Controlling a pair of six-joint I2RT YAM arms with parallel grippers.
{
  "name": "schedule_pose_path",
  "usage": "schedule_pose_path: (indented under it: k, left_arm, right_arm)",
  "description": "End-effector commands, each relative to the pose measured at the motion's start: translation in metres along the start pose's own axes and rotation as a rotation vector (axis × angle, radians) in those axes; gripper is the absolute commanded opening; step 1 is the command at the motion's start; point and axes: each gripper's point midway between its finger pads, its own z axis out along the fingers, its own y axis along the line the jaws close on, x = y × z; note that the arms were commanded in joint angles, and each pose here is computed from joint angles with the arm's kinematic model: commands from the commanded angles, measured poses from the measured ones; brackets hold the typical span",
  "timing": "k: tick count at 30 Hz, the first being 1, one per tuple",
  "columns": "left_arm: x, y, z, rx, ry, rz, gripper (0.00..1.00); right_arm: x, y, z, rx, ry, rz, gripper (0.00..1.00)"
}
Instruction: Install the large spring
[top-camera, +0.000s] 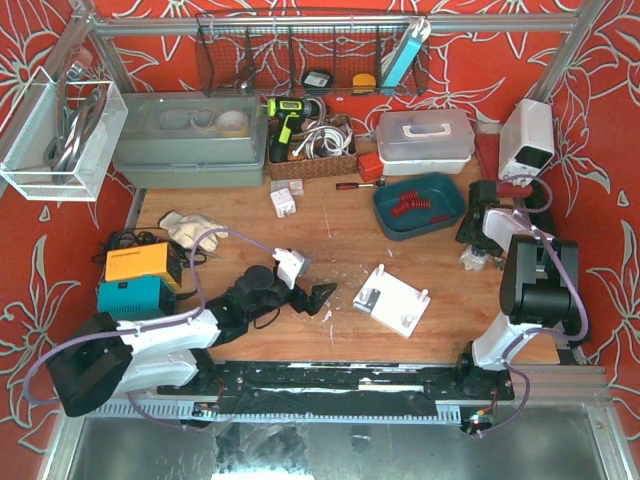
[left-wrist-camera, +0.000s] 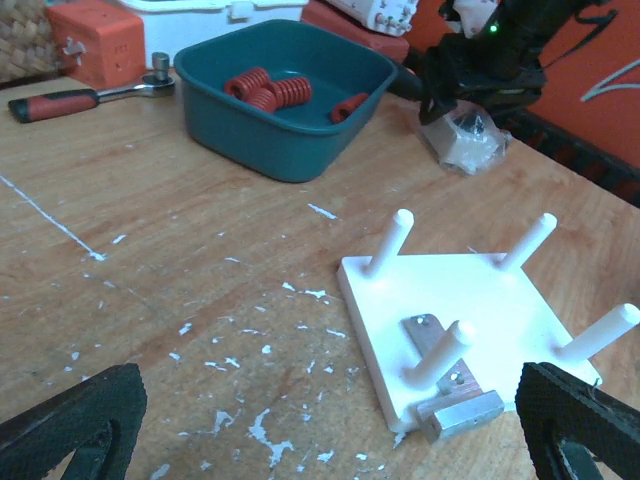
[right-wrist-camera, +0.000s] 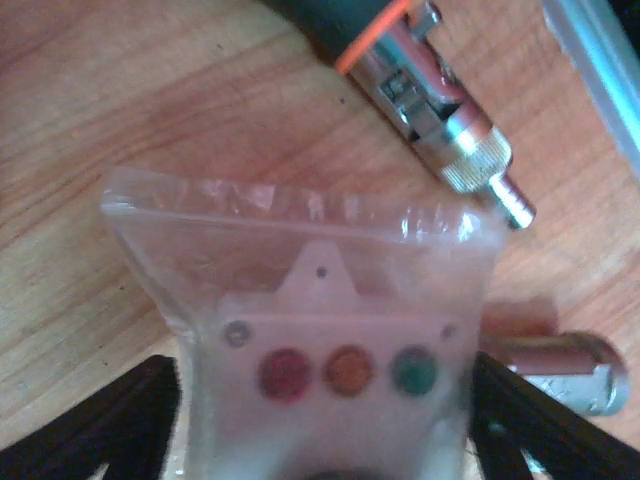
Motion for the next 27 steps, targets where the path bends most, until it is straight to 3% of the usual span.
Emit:
schedule_pose_path:
  k: [1, 3, 5, 11, 16, 23, 27]
  left_arm:
    - [-0.017, -0.017, 0.003, 0.072, -0.041, 0.022, 1.0]
    - [-0.017, -0.017, 0.003, 0.071, -0.041, 0.022, 1.0]
    - [-0.017, -0.016, 0.003, 0.065, -0.041, 0.022, 1.0]
    - [-0.016, -0.014, 0.004, 0.052, -0.038, 0.02, 1.0]
    - [-0.01, 0.003, 0.011, -0.045, -0.003, -0.001, 1.0]
    - [0.004, 0.003, 0.022, -0.056, 0.091, -0.025, 0.88]
    - [0.012, 0.012, 0.025, -0.129, 0.127, -0.104, 0.87]
  right_arm:
    - [-0.004, -0.006, -0.001, 0.039, 0.02, 0.01, 0.85]
    - [-0.004, -0.009, -0.004, 0.047, 0.024, 0.019, 0.95]
    - [-0.004, -0.011, -0.01, 0.052, 0.028, 0.028, 0.99]
    - [-0.003, -0.007, -0.046, 0.0, 0.007, 0.004, 0.99]
    - [0.009, 0.018, -0.085, -0.162, -0.018, -0.082, 0.96]
    - [0.043, 0.065, -0.146, -0.378, -0.133, -0.231, 0.93]
    - [0.052, 0.08, -0.174, -0.484, -0.192, -0.249, 0.99]
